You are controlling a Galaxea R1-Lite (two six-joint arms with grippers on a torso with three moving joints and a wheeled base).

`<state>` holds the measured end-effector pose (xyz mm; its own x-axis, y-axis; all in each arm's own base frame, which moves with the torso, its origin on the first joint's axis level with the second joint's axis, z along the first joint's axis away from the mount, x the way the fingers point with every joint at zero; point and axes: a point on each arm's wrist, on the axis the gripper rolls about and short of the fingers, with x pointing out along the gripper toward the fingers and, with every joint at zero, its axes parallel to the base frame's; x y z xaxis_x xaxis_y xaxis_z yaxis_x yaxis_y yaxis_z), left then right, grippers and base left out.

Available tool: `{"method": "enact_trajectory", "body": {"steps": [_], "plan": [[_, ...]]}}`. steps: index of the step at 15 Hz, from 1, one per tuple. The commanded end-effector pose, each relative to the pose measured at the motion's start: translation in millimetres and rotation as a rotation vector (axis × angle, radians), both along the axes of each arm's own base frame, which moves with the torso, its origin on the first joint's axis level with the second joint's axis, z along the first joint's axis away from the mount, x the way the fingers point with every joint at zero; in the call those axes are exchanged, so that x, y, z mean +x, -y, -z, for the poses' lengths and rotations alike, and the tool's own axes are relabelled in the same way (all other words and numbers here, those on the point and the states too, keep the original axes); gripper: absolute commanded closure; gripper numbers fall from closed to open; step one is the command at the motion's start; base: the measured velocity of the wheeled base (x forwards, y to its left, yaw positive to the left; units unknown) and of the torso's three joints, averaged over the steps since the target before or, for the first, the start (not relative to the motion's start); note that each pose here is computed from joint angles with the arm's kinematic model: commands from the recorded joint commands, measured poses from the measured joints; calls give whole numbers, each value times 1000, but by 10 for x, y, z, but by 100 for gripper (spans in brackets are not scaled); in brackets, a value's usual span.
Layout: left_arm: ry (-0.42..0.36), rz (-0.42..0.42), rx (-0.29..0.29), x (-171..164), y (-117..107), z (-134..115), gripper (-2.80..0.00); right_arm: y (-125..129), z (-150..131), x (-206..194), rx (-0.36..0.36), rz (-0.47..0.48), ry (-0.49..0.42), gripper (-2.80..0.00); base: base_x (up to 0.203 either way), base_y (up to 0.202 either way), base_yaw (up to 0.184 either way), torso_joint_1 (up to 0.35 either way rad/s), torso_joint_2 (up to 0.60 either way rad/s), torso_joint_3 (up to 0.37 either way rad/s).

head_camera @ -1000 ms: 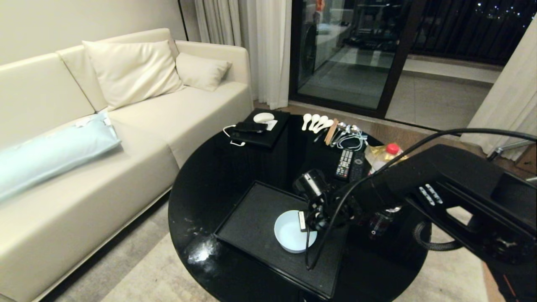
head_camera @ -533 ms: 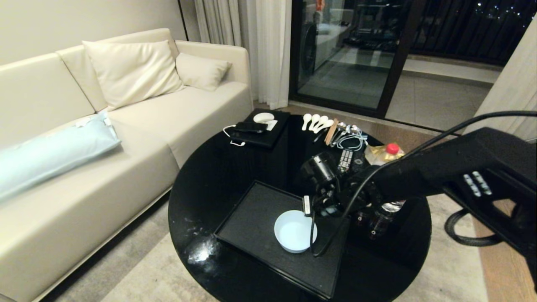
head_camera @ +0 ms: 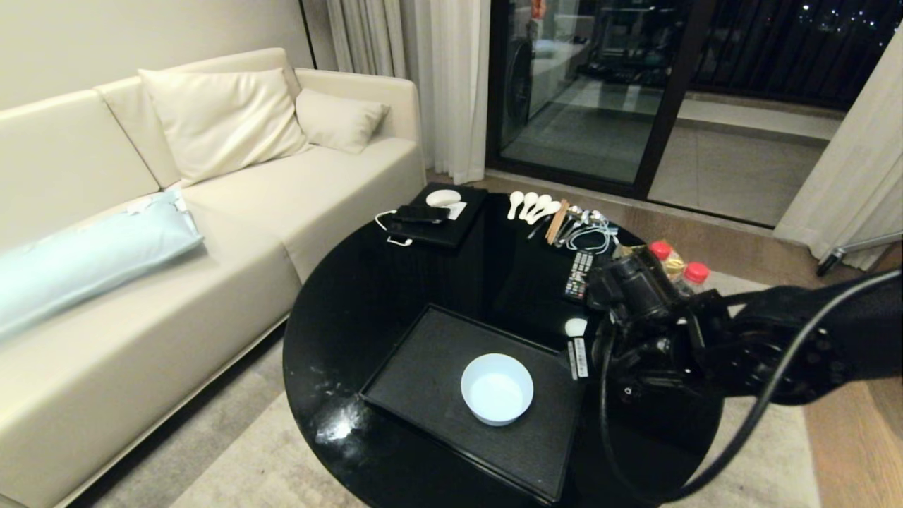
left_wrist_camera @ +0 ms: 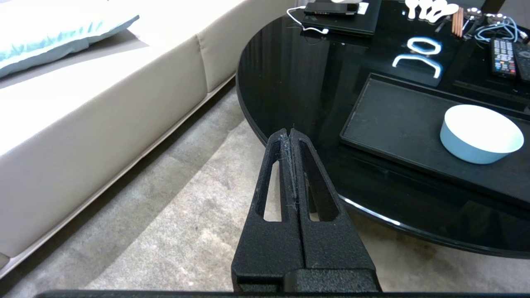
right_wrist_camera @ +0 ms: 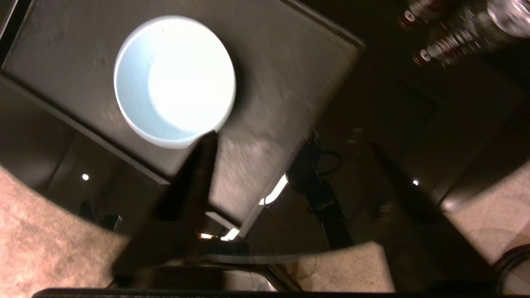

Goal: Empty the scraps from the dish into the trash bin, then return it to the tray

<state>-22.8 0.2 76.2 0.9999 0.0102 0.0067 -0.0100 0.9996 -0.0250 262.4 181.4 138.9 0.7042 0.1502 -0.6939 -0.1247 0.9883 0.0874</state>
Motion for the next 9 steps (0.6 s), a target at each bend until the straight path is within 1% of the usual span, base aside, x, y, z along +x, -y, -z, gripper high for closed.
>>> {"method": "enact_trajectory", "body": {"steps": [1, 6, 8, 9], "plan": [[1, -1, -1, 0, 0, 0, 0, 249, -118, -333, 33, 6, 45, 0, 0, 0, 0, 0, 0, 0], [1, -1, 0, 0, 0, 0, 0, 758, -263, -833, 90, 58, 146, 0, 0, 0, 0, 0, 0, 0], [1, -1, -1, 0, 0, 0, 0, 986, -272, -1095, 86, 67, 191, 0, 0, 0, 0, 0, 0, 0], [1, -1, -1, 0, 0, 0, 0, 1103, -235, -1257, 79, 66, 211, 0, 0, 0, 0, 0, 0, 0]]}}
